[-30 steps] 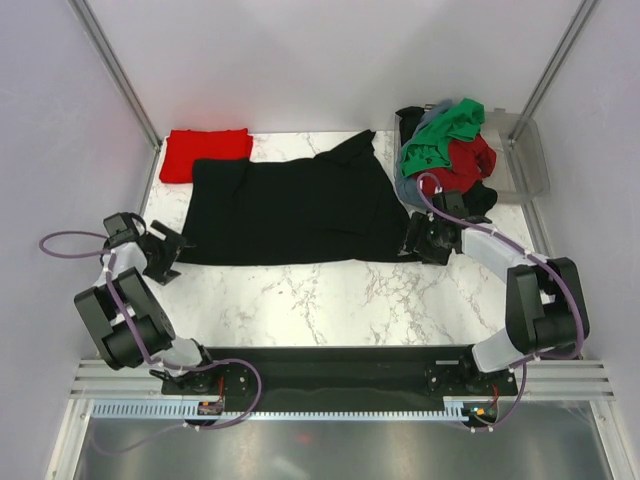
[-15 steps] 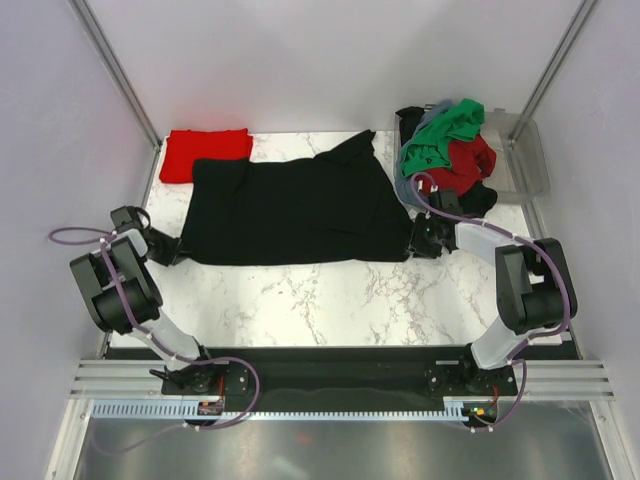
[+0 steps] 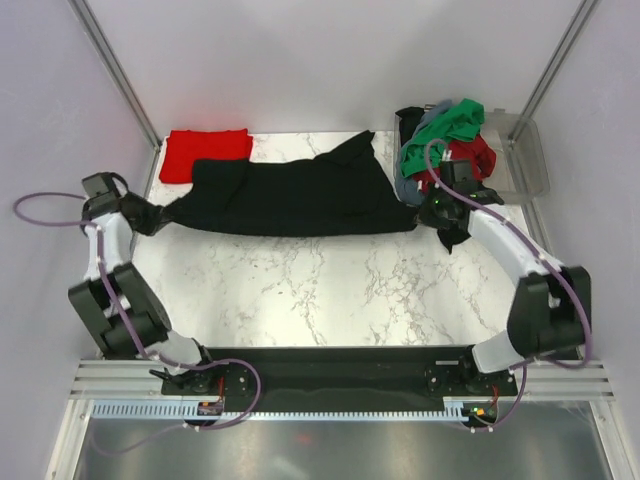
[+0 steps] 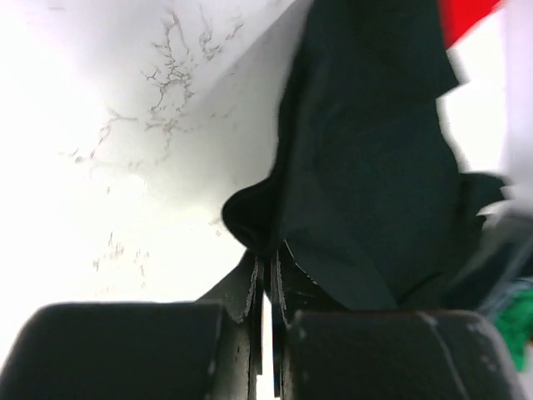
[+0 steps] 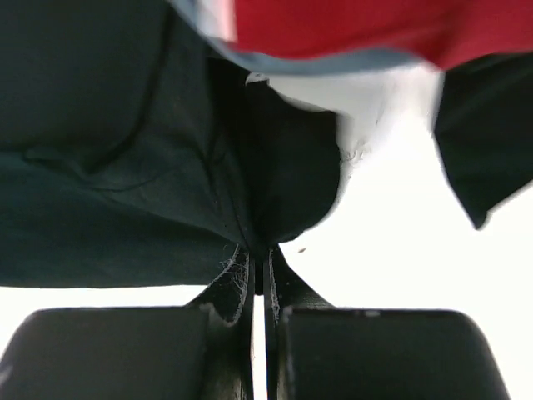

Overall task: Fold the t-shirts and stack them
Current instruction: Fold the tshirt

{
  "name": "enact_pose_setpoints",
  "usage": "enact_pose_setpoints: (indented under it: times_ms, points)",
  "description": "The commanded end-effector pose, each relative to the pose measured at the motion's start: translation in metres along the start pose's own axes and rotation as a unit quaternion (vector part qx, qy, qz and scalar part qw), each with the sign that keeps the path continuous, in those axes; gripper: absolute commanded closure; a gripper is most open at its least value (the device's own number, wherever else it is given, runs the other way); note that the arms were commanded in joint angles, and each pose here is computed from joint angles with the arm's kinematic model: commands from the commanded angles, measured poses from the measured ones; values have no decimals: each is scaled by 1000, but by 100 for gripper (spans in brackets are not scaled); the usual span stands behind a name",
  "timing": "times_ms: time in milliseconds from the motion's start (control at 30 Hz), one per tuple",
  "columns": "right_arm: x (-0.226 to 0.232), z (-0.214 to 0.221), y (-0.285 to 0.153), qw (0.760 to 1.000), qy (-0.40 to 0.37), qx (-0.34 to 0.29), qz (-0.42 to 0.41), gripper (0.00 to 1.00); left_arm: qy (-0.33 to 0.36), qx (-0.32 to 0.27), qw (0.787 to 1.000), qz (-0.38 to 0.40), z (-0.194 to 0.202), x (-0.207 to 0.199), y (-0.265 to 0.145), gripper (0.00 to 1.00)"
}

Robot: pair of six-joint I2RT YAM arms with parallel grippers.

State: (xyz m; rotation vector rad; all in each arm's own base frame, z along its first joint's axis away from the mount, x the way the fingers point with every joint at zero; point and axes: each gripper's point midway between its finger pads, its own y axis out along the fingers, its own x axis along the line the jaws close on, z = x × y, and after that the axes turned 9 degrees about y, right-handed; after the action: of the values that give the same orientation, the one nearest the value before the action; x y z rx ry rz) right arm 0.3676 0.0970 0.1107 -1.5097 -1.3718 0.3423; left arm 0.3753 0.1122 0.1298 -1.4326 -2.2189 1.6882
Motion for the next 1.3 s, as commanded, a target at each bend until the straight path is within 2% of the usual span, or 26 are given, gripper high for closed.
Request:
enact_pose_setpoints:
  times_ms: [0,33,67,167,200,300,367,400,467,567,633,667,700,733,767,833,967,1067,1133,1167,1200,1267]
  points:
    - [-7,-17,-58,998,20,-62,25,100,-53,-42,998,-2,-4,15,-60,98]
    - [-12,-10,-59,997,33,-59,28,100,-52,-58,997,5,-1,13,-75,98]
    - [-17,-1,-59,997,40,-53,30,100,-64,-43,997,-5,16,25,-72,98]
    - [-34,35,-61,997,64,-27,27,100,-105,-47,993,-21,43,53,-83,98]
    - [-45,57,-55,997,73,0,33,100,-117,-43,992,-17,52,58,-85,98]
    - [-61,87,-58,994,96,18,39,100,-153,-43,987,-27,78,79,-90,98]
    - [-68,96,-64,992,118,10,42,100,-173,-39,983,-42,96,89,-90,95]
    - [-76,109,-61,991,127,20,48,100,-180,-55,981,-44,98,90,-95,91]
    - [-82,126,-59,987,153,35,44,100,-204,-44,976,-61,116,101,-92,83]
    - [-84,145,-58,982,176,57,36,97,-216,-50,973,-58,118,97,-99,79]
    - [-92,157,-57,979,191,64,43,90,-231,-42,969,-75,125,101,-101,61]
    - [-93,160,-58,978,194,65,44,83,-231,-41,969,-77,125,100,-102,51]
    - [-97,166,-58,976,198,72,47,71,-236,-36,967,-89,128,104,-103,25]
    - [-97,168,-58,976,202,72,47,38,-239,-33,966,-99,130,107,-105,12]
    - [-98,169,-61,975,204,70,46,28,-238,-34,965,-104,126,106,-108,1]
    - [-101,165,-66,977,197,56,51,16,-226,-33,967,-112,121,106,-114,0]
    - [-89,135,-87,985,170,5,32,13,-168,-57,978,-113,82,91,-132,0]
    - [-62,95,-106,991,129,-33,8,14,-136,-73,982,-110,58,78,-138,0]
    - [-33,58,-127,992,102,-73,-15,14,-124,-81,982,-120,47,78,-139,0]
    - [-27,51,-121,995,71,-72,6,14,-113,-93,982,-118,37,73,-144,0]
    - [-2,26,-137,993,56,-99,-15,14,-108,-101,981,-122,31,72,-147,0]
    - [23,13,-124,995,13,-95,-2,13,-97,-126,980,-122,15,64,-155,0]
